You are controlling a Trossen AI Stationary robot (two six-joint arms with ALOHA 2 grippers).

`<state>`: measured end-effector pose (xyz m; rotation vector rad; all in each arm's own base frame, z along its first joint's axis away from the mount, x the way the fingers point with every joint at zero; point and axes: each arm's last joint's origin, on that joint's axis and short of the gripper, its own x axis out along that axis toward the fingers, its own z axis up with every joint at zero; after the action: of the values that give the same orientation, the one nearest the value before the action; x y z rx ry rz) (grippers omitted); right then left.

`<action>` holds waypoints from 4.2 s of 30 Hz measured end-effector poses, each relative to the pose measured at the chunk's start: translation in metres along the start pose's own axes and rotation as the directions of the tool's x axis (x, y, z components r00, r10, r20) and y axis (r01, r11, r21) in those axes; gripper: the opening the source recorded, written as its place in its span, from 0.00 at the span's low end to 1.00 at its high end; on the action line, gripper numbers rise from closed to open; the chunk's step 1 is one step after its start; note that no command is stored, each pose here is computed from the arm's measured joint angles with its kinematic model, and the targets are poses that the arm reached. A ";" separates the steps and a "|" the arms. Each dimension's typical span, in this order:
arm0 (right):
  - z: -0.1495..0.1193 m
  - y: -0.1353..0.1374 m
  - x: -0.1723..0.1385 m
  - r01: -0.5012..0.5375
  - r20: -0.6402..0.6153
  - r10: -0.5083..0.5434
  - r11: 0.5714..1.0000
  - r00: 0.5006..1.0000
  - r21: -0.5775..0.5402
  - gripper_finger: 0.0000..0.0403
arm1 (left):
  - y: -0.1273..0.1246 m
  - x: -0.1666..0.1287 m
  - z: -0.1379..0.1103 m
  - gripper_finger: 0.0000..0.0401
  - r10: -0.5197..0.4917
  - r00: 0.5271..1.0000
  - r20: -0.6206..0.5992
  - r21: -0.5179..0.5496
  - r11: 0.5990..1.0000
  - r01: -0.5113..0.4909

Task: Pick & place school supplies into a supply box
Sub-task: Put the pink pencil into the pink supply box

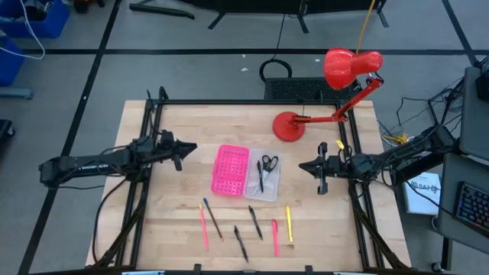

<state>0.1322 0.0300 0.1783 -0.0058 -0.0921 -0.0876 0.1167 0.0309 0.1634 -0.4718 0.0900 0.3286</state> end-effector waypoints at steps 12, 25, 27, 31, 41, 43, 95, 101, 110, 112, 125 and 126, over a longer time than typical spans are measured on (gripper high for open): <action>0.006 0.000 0.000 -0.001 0.064 -0.001 1.000 0.998 0.025 0.00 | -0.076 0.011 0.049 0.12 0.037 0.847 -0.530 0.114 0.993 0.028; 0.011 0.003 -0.001 -0.135 0.117 0.131 0.990 0.984 0.030 0.00 | -0.174 0.077 0.020 0.12 0.012 0.543 -0.840 0.378 0.731 0.568; 0.011 0.003 -0.001 -0.135 0.117 0.131 0.990 0.984 0.030 0.00 | -0.184 0.091 0.012 0.12 0.031 0.511 -0.859 0.379 0.711 0.593; 0.011 0.004 -0.001 -0.158 0.118 0.153 0.987 0.981 0.027 0.00 | -0.206 0.105 -0.003 0.12 0.068 0.431 -0.900 0.390 0.567 0.726; 0.011 0.005 -0.001 -0.176 0.120 0.178 0.984 0.977 -0.027 0.00 | -0.215 0.110 -0.036 0.12 0.370 0.390 -0.843 0.494 0.247 0.834; 0.011 0.005 -0.001 -0.175 0.120 0.178 0.984 0.977 -0.037 0.00 | -0.211 0.111 -0.039 0.12 0.376 0.364 -0.852 0.463 0.218 0.859; 0.009 0.005 -0.001 -0.172 0.102 0.173 0.985 0.980 -0.016 0.00 | -0.188 0.088 -0.079 0.33 0.364 0.228 -0.903 0.218 -0.067 0.974; 0.009 0.005 -0.001 -0.173 0.101 0.173 0.985 0.980 -0.013 0.00 | -0.187 0.091 -0.085 0.33 0.367 0.218 -0.904 0.211 -0.061 0.976; 0.009 0.005 -0.001 -0.172 0.099 0.173 0.985 0.980 -0.013 0.00 | -0.177 0.100 -0.105 0.33 0.391 0.175 -0.904 0.170 -0.046 0.984; 0.009 0.005 -0.001 -0.172 0.096 0.173 0.985 0.980 -0.014 0.00 | -0.175 0.101 -0.107 0.33 0.388 0.158 -0.908 0.151 -0.050 0.987; 0.008 0.005 -0.001 -0.173 0.093 0.173 0.985 0.981 -0.006 0.00 | -0.166 0.110 -0.102 0.09 0.342 0.098 -0.935 0.089 -0.042 0.995; 0.008 0.005 -0.001 -0.173 0.093 0.173 0.985 0.981 -0.006 0.00 | -0.166 0.110 -0.102 0.06 0.336 0.093 -0.937 0.087 -0.035 0.996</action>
<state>0.1313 0.0349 0.1867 -0.0161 -0.1845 0.0865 0.2747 -0.1230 0.1269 0.8748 1.2901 -1.0686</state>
